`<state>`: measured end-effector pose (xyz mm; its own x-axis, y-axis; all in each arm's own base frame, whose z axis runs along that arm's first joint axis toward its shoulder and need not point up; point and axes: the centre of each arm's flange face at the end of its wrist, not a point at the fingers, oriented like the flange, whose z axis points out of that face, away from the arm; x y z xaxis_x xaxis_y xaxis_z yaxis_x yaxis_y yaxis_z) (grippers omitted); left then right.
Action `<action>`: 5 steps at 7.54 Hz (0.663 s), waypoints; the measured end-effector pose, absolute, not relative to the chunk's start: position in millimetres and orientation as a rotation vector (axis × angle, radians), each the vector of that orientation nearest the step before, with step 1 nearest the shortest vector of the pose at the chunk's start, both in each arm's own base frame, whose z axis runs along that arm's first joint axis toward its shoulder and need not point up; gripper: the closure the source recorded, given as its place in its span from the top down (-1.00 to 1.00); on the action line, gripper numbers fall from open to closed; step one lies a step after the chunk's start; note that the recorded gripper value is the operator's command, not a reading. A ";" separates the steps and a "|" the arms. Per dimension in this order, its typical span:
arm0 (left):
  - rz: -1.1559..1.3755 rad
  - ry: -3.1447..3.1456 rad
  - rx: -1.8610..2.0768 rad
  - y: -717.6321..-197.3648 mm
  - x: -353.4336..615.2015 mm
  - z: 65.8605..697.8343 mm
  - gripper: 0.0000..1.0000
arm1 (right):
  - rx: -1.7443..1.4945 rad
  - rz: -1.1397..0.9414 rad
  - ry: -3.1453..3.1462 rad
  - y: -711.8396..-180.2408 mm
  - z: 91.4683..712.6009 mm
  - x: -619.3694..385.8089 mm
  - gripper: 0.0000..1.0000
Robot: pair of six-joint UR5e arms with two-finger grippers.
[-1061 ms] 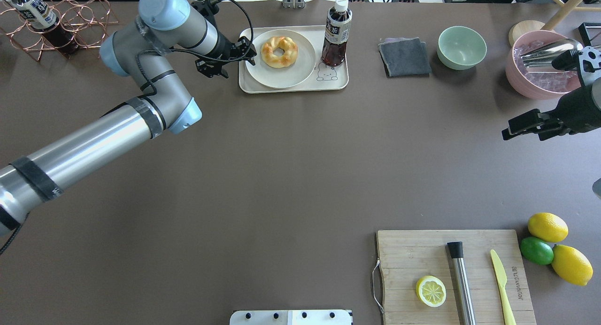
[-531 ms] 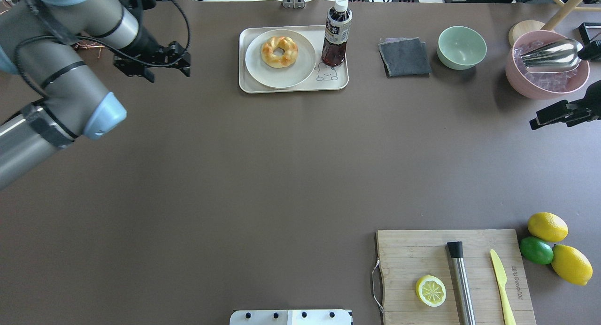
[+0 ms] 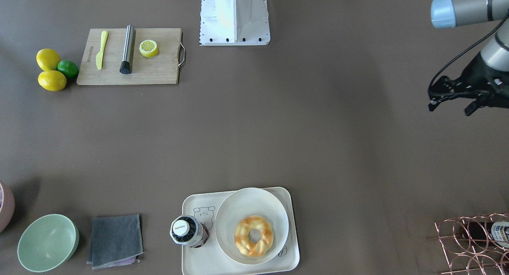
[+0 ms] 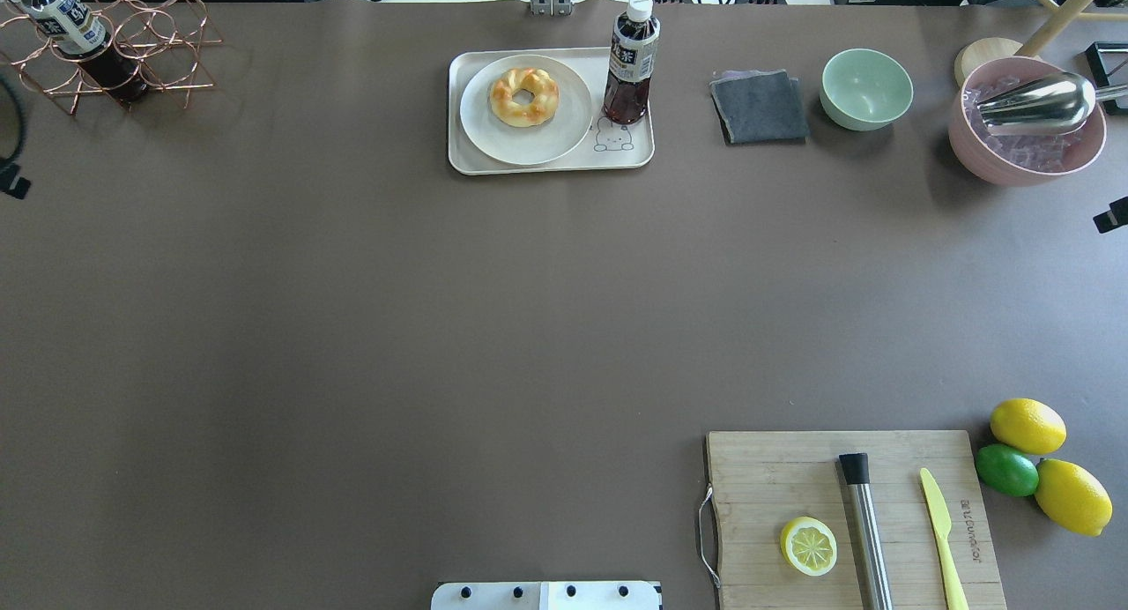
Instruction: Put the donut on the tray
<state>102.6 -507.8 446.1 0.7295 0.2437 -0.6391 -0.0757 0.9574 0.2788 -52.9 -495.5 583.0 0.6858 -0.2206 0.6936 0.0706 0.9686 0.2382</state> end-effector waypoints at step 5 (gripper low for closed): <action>0.351 0.647 0.255 -417.8 -44.6 571.8 0.94 | 0.193 -0.205 -0.683 -490.4 633.8 41.7 1.00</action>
<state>-44.6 -417.8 571.8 0.7426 0.3947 -0.5411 -0.2377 0.9106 0.3381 41.7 -490.4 633.8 0.7572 -0.2496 0.6036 0.1240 0.9622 0.2423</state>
